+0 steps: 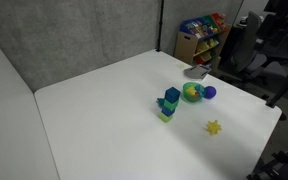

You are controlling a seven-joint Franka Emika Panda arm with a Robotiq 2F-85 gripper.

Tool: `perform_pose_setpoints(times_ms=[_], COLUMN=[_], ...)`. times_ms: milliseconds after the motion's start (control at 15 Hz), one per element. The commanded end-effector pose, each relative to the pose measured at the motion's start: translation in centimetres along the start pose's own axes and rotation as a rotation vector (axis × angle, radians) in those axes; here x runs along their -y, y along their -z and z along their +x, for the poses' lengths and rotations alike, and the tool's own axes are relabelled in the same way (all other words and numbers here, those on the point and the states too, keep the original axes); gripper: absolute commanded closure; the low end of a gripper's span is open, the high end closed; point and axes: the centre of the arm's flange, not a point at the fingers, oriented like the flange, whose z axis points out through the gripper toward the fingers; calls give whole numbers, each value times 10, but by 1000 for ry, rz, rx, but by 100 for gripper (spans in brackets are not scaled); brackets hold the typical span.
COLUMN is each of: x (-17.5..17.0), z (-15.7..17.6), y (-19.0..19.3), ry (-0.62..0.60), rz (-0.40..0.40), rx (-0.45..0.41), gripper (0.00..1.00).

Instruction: Remove one yellow toy from the green bowl and put it on the table

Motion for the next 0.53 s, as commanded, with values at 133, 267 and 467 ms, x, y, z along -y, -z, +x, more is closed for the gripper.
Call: perform_pose_setpoints(times_ms=[133, 267, 467], x=[-16, -20, -16], z=[-29, -34, -37], y=[62, 68, 58], ry=[-4, -9, -15], rz=[-4, 7, 1], rx=[31, 47, 47], gripper=[0, 0, 0])
